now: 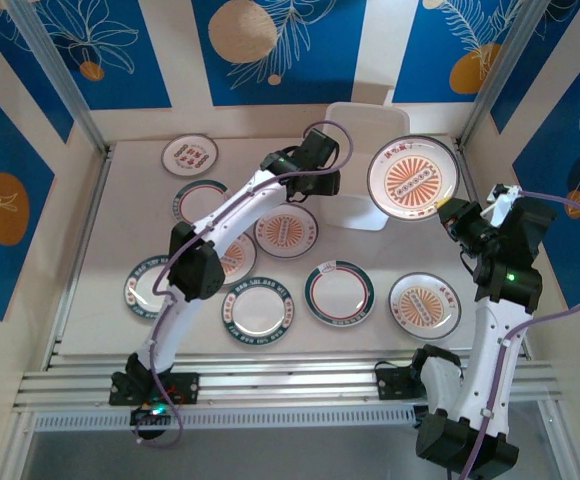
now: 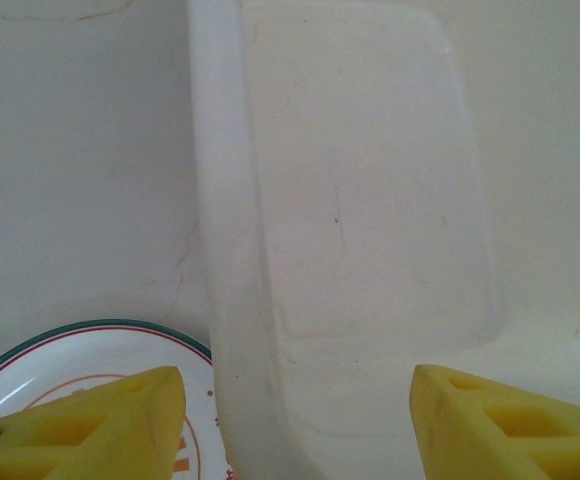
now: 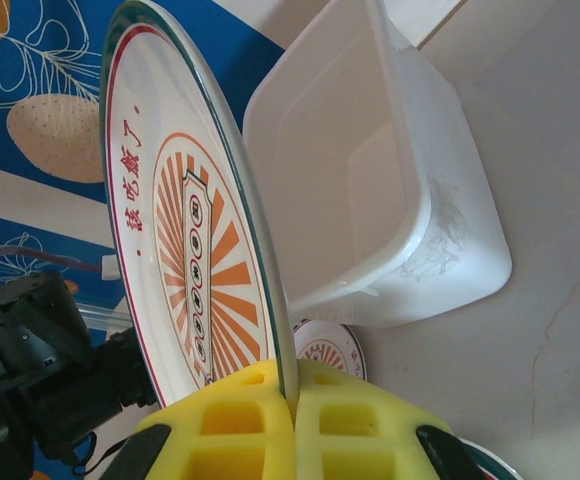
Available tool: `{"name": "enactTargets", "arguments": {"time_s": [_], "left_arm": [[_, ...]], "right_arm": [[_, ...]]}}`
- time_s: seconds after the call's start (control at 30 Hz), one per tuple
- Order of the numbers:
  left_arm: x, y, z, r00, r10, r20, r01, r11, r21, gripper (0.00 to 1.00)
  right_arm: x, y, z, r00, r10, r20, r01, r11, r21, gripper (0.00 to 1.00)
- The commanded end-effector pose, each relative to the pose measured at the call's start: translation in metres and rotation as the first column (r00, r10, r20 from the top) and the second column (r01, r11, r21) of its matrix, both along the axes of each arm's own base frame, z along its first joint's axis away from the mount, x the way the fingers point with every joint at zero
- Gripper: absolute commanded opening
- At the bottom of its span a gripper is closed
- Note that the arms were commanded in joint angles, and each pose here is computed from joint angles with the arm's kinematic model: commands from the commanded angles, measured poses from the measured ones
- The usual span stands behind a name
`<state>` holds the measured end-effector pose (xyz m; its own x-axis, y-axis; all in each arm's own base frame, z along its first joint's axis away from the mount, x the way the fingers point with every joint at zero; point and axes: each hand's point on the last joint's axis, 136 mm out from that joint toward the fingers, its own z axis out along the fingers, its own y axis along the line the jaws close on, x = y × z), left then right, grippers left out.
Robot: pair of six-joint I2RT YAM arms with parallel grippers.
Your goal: Place the plates into the plastic bin on the countertop
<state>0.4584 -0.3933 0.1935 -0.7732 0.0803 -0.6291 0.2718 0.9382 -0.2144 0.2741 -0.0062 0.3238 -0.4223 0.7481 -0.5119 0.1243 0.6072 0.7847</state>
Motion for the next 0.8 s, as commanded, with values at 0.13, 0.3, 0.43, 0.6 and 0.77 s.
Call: {"name": "enactTargets", "arguments": {"time_s": [0.13, 0.3, 0.43, 0.6, 0.77], "left_arm": [[-0.025, -0.003, -0.001, 0.992, -0.002, -0.124, -0.006, 0.998, -0.067, 0.48], [-0.037, 0.0, 0.004, 0.987, 0.036, -0.155, -0.055, 0.991, -0.119, 0.44], [-0.048, -0.001, 0.01, 0.979, 0.066, -0.191, -0.101, 0.978, -0.18, 0.41], [-0.066, -0.011, 0.009, 0.963, 0.071, -0.259, -0.143, 0.953, -0.269, 0.37], [-0.082, -0.019, 0.017, 0.963, 0.071, -0.26, -0.147, 0.946, -0.288, 0.37]], "right_arm": [[-0.002, 0.008, 0.018, 0.997, 0.037, 0.073, -0.036, 0.999, -0.013, 0.0], [-0.003, 0.01, 0.013, 0.997, 0.038, 0.073, -0.038, 0.999, -0.002, 0.0], [-0.004, 0.011, 0.012, 0.996, 0.042, 0.078, -0.042, 0.999, -0.004, 0.0], [-0.004, 0.012, 0.012, 0.995, 0.048, 0.083, -0.048, 0.999, -0.001, 0.0], [-0.004, 0.014, 0.016, 0.994, 0.05, 0.092, -0.051, 0.999, 0.009, 0.0]]}}
